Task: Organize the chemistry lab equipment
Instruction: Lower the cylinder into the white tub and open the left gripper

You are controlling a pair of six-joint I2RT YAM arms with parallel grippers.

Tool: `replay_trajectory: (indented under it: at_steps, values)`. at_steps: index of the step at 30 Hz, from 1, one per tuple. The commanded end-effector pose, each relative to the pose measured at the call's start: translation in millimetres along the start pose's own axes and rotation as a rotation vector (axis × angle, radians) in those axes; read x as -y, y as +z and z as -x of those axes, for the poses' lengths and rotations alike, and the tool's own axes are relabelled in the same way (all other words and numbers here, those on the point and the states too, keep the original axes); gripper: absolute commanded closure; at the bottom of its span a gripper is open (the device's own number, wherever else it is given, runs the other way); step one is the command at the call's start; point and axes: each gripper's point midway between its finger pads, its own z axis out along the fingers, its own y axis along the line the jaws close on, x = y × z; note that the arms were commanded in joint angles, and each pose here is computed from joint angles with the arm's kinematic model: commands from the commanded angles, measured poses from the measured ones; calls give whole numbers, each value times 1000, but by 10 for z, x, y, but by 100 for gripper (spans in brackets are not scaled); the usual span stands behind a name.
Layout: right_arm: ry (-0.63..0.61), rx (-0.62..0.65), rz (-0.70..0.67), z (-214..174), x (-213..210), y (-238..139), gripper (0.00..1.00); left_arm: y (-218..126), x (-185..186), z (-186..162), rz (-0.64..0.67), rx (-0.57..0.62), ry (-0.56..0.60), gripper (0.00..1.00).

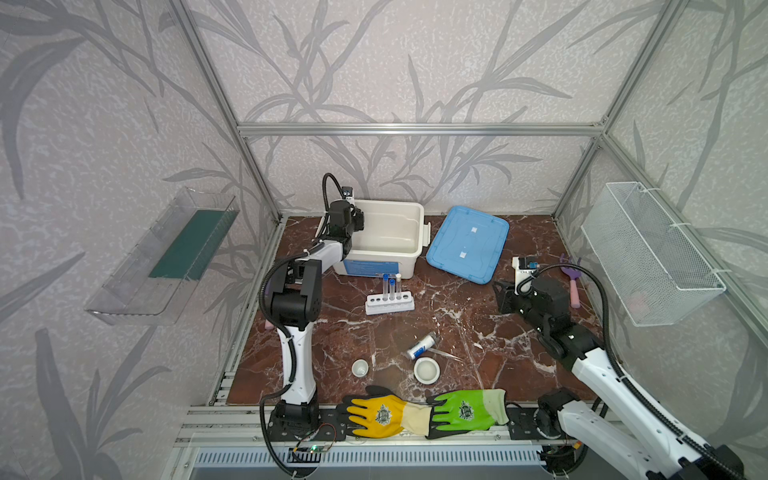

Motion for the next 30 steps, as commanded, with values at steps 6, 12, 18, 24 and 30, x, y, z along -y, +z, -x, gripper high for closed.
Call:
replay_trajectory:
  at_steps: [6, 12, 18, 24, 30]
  values:
    - [14, 32, 14, 88, -20, -28, 70, 3, 81, -199, -72, -138, 77, 80]
    - [11, 32, 7, 80, 4, -37, 70, 133, 53, -312, -60, -190, 74, 79]
    - [12, 34, -2, 79, 39, -50, 70, 211, 60, -448, -56, -218, 57, 79]
    - [18, 31, -2, 74, 53, -31, 70, 217, 52, -510, -51, -224, 57, 79]
    - [22, 30, 2, 78, 48, -18, 70, 212, 33, -499, -42, -215, 60, 75]
